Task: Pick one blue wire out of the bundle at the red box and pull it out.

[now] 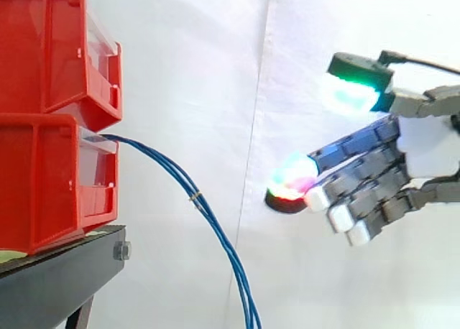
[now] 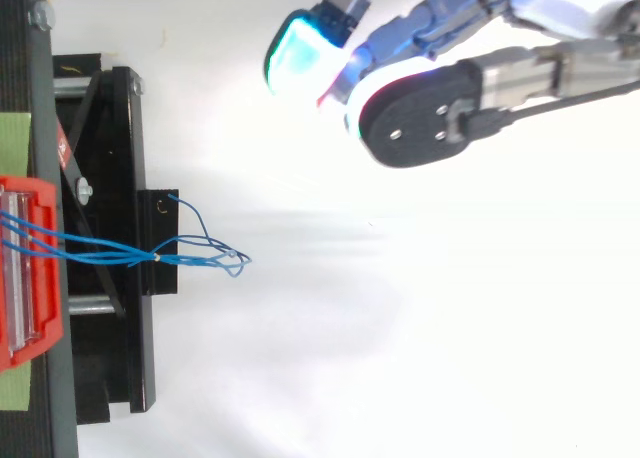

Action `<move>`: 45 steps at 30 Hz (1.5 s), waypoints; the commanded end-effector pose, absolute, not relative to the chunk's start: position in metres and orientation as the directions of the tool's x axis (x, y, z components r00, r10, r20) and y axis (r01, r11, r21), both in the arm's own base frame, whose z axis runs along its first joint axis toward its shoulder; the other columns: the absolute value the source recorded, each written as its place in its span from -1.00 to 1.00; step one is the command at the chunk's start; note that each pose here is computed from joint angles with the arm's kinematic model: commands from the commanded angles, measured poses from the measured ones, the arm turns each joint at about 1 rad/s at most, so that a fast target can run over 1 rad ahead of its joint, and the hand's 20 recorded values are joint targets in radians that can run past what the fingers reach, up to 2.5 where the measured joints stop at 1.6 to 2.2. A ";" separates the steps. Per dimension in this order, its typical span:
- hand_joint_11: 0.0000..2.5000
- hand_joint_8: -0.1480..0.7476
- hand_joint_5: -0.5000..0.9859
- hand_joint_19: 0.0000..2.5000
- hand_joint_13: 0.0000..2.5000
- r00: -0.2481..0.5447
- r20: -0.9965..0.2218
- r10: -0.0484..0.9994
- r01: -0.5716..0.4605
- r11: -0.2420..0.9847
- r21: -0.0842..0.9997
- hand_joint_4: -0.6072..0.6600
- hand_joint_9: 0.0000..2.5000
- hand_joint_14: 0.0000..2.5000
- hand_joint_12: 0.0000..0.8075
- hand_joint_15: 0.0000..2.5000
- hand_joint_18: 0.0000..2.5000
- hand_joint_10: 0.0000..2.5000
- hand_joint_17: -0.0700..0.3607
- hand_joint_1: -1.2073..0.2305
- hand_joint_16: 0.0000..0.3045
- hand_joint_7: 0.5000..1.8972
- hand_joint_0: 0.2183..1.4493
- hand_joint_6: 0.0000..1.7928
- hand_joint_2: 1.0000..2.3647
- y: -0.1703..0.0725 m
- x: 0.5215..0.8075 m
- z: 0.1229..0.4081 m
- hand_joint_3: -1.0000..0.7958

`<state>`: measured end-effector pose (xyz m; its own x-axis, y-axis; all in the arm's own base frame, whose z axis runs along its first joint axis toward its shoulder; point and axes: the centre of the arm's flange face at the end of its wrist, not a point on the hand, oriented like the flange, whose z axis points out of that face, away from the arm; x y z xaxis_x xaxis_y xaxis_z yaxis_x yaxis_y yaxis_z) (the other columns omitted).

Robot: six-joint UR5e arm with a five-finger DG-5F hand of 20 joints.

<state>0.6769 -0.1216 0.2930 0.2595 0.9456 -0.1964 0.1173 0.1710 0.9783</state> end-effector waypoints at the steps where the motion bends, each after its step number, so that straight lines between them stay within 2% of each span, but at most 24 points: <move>1: -0.71 0.11 -0.52 -0.63 -0.28 0.247 -0.188 0.951 0.107 0.166 0.980 0.63 -0.36 -0.99 0.08 -0.63 -0.38 -0.99 -0.04 -0.04 -0.60 -0.48 -0.53 -0.44 -1.00 -0.119 0.703 0.276 -0.43; 4: -0.71 0.11 -0.52 -0.63 -0.28 0.218 -0.189 0.958 0.109 0.168 0.980 0.63 -0.36 -0.99 0.08 -0.63 -0.37 -0.99 -0.04 -0.04 -0.60 -0.49 -0.53 -0.44 -1.00 -0.113 0.718 0.265 -0.43; 9: -0.71 0.11 -0.52 -0.62 -0.28 0.217 -0.194 0.957 0.098 0.177 0.979 0.63 -0.37 -0.99 0.07 -0.64 -0.37 -0.99 -0.04 -0.04 -0.60 -0.48 -0.53 -0.44 -1.00 -0.108 0.723 0.268 -0.43; 13: -0.71 0.11 -0.52 -0.62 -0.28 0.226 -0.231 0.946 0.088 0.216 0.972 0.64 -0.37 -0.99 0.07 -0.63 -0.37 -0.99 -0.04 -0.04 -0.60 -0.48 -0.53 -0.44 -1.00 -0.090 0.737 0.267 -0.43; 18: -0.71 0.11 -0.52 -0.63 -0.28 0.221 -0.242 0.945 0.097 0.225 0.969 0.64 -0.36 -0.99 0.07 -0.64 -0.37 -0.99 -0.04 -0.04 -0.60 -0.48 -0.52 -0.44 -1.00 -0.079 0.738 0.265 -0.43; 25: -0.71 0.11 -0.52 -0.64 -0.31 0.223 -0.237 0.946 0.081 0.224 0.971 0.64 -0.37 -0.99 0.08 -0.64 -0.39 -0.99 -0.04 -0.04 -0.60 -0.48 -0.52 -0.44 -1.00 -0.075 0.750 0.240 -0.42; 34: -0.70 0.10 -0.49 -0.65 -0.40 0.227 -0.229 0.947 0.052 0.223 0.973 0.68 -0.38 -0.99 0.12 -0.66 -0.48 -0.99 -0.04 -0.07 -0.60 -0.33 -0.53 -0.44 -1.00 -0.072 0.756 0.238 -0.42; 41: -0.71 0.09 -0.48 -0.65 -0.41 0.228 -0.215 0.950 0.014 0.217 0.976 0.68 -0.41 -0.99 0.10 -0.67 -0.49 -0.99 -0.06 -0.14 -0.61 -0.29 -0.49 -0.44 -1.00 -0.065 0.781 0.212 -0.40; 44: -0.71 0.08 -0.48 -0.65 -0.41 0.231 -0.211 0.950 0.000 0.217 0.976 0.67 -0.41 -0.99 0.09 -0.66 -0.48 -0.99 -0.07 -0.18 -0.62 -0.25 -0.47 -0.44 -0.99 -0.066 0.787 0.211 -0.38; 45: -0.72 0.08 -0.47 -0.65 -0.41 0.231 -0.211 0.950 0.000 0.217 0.976 0.63 -0.42 -0.99 0.09 -0.66 -0.48 -0.99 -0.08 -0.19 -0.62 -0.18 -0.46 -0.44 -0.99 -0.066 0.787 0.211 -0.35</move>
<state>0.7828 -0.0660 0.2135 0.2288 0.9498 -0.2136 0.0085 0.2175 0.9760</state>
